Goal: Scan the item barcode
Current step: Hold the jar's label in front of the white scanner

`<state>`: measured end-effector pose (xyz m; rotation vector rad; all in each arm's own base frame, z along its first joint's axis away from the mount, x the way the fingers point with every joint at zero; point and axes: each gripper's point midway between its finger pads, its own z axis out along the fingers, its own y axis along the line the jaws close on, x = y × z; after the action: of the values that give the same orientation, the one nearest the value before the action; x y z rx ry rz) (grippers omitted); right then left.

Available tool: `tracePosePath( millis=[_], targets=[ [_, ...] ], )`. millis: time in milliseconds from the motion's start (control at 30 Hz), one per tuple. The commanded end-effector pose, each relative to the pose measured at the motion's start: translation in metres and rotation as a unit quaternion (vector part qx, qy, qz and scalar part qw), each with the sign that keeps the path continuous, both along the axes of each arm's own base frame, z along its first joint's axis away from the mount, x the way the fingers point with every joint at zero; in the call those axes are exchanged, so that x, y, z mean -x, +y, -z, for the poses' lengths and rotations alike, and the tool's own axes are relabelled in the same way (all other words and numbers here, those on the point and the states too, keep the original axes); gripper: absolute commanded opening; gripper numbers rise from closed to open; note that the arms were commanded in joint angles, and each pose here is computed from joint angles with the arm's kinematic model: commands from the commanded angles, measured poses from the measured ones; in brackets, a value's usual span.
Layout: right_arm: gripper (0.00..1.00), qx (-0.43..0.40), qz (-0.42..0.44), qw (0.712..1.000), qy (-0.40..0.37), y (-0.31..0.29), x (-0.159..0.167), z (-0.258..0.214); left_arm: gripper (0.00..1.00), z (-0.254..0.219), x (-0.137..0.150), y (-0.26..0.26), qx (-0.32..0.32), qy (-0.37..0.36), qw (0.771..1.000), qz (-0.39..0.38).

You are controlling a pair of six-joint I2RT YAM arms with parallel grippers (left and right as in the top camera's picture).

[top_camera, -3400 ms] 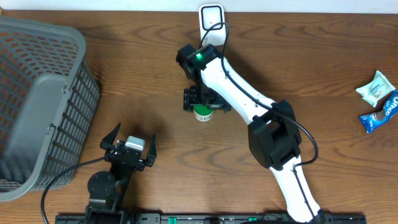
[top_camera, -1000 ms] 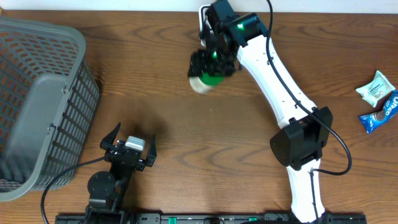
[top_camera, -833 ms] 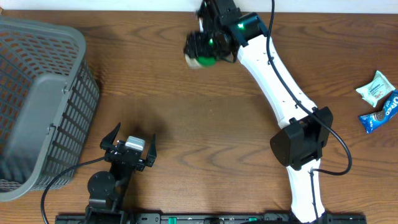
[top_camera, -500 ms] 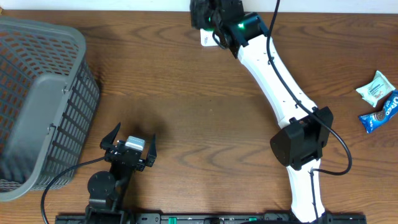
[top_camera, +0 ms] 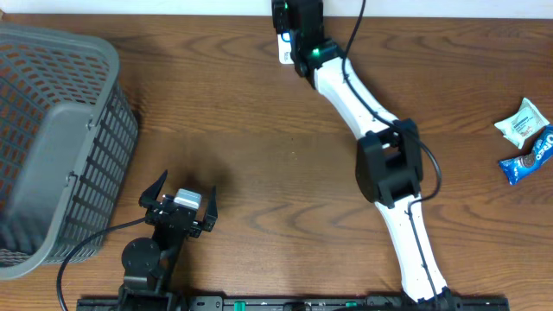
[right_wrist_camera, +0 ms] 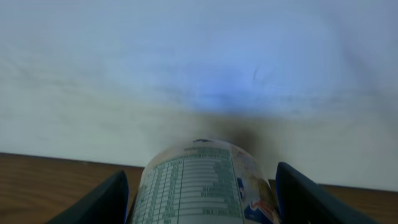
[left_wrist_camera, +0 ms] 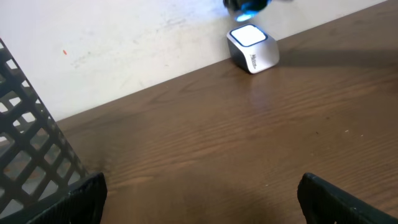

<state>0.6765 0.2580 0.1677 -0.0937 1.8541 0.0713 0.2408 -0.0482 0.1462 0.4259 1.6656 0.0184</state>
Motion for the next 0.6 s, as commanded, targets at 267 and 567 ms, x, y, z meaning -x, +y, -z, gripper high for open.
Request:
tracePosePath(
  millis=[267, 567],
  targets=[
    [0.51, 0.006, 0.01, 0.999, -0.038, 0.001, -0.007, -0.007, 0.98, 0.016, 0.001, -0.001, -0.009, 0.017, 1.0, 0.006],
    [0.5, 0.012, 0.015, 0.999, -0.028, -0.011, 0.005, -0.05, 0.98, 0.016, 0.001, -0.001, -0.009, 0.017, 1.0, 0.006]
  ],
)
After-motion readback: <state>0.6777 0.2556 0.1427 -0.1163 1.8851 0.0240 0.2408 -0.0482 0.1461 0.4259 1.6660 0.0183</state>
